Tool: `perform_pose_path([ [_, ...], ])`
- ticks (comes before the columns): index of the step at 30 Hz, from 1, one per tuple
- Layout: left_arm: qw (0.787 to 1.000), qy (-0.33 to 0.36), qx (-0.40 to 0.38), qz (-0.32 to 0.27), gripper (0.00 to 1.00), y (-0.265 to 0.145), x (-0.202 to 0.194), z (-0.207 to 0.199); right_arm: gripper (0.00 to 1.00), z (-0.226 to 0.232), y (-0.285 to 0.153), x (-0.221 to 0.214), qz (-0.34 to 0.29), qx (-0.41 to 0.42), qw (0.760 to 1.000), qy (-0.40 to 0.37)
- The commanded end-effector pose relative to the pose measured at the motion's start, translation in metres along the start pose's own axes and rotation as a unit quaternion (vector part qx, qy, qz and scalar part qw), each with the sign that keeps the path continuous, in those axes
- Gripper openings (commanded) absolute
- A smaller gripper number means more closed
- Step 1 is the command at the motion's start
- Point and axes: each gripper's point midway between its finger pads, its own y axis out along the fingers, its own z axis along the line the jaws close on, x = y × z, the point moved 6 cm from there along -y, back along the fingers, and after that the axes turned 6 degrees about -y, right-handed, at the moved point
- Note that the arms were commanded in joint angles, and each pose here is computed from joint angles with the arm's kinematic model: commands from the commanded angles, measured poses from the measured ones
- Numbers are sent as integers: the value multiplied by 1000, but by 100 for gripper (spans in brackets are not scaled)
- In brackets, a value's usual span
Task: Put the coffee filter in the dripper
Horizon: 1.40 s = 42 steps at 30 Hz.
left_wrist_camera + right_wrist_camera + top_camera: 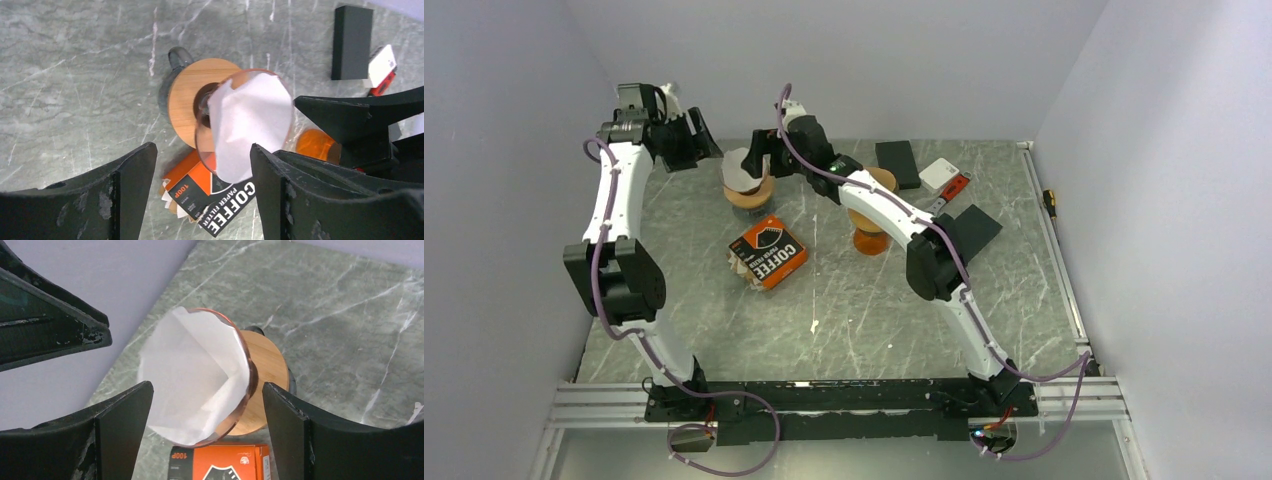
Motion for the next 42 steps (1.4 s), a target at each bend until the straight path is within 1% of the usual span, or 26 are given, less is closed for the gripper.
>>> perform_pose_path([
  [1,998,16,-46,-43,73,-28,18,-24,86,23,-30,53,-56,29,998,-6],
  [5,996,23,-69,-46,71,-34,19,-32,88,27,-37,60,-61,33,998,-8],
  [9,992,30,-111,-51,61,-39,18,-51,88,30,-47,68,-68,34,997,-12],
  [12,991,47,-120,-43,55,-35,13,-66,87,31,-61,75,-72,38,997,-12],
  [17,994,60,-90,-19,47,-12,5,-73,86,36,-96,93,-95,40,995,-13],
  [20,995,68,-77,-3,40,3,-3,-78,86,38,-122,106,-114,35,993,-18],
  [22,996,76,-51,0,39,13,-6,-77,86,42,-143,118,-133,35,990,-23],
  [27,996,90,9,8,36,30,-13,-69,86,38,-172,127,-149,25,988,-28],
  [32,994,101,24,22,32,43,-22,-66,86,30,-182,128,-151,17,988,-25],
  [38,988,128,76,33,31,58,-31,-60,87,23,-185,125,-147,14,989,-20],
  [42,985,140,96,41,30,64,-36,-58,87,19,-187,124,-145,12,989,-17],
])
